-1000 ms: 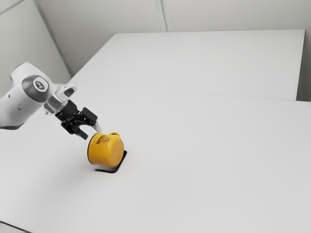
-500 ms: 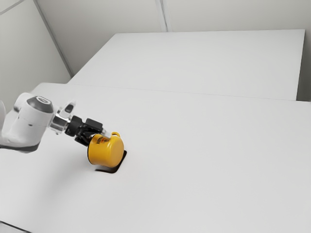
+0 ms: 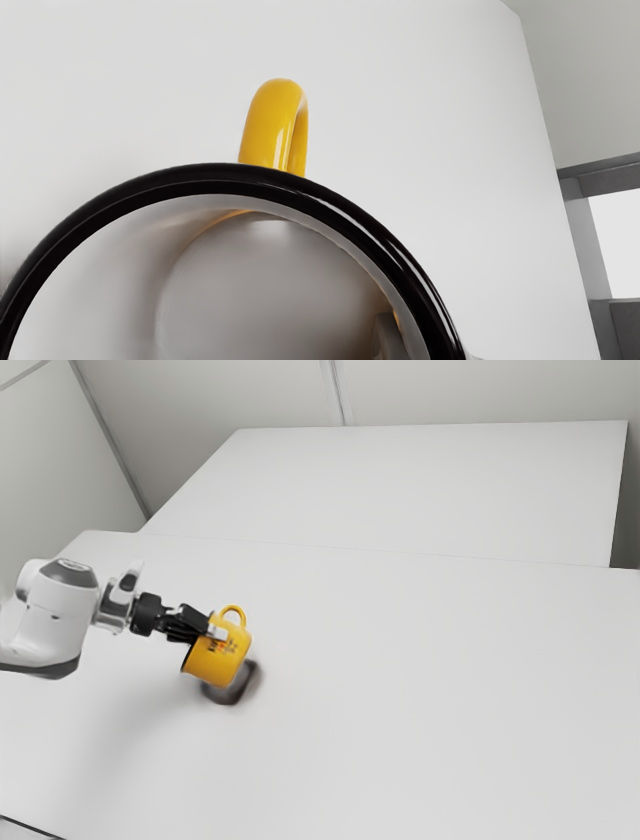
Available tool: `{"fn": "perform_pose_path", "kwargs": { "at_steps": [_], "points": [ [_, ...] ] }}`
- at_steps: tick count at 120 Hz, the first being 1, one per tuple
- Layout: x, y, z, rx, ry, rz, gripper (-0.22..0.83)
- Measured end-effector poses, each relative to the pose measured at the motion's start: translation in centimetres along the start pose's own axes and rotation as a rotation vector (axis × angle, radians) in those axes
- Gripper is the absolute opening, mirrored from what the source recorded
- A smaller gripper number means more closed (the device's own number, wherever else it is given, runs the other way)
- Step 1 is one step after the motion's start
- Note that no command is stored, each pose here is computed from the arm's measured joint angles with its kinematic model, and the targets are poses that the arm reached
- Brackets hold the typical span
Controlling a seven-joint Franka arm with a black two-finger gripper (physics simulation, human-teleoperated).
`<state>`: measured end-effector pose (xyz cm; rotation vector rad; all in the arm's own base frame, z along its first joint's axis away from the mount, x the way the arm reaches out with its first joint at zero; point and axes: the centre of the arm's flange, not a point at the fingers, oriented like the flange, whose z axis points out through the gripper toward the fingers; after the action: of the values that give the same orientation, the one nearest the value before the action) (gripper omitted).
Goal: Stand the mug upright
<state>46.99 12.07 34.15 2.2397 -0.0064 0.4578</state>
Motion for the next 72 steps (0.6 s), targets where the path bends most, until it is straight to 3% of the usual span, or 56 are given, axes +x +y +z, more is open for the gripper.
{"fn": "perform_pose_path", "kwargs": {
  "at_steps": [28,53,72],
  "points": [
    [1.7,7.5,1.4,0.031,-0.053,0.23,-0.14],
    [4.0,15.1,2.9,0.239,-0.274,0.497,-0.16],
    [3.3,18.8,4.3,0.445,-0.44,0.596,-0.16]
  ]
}}
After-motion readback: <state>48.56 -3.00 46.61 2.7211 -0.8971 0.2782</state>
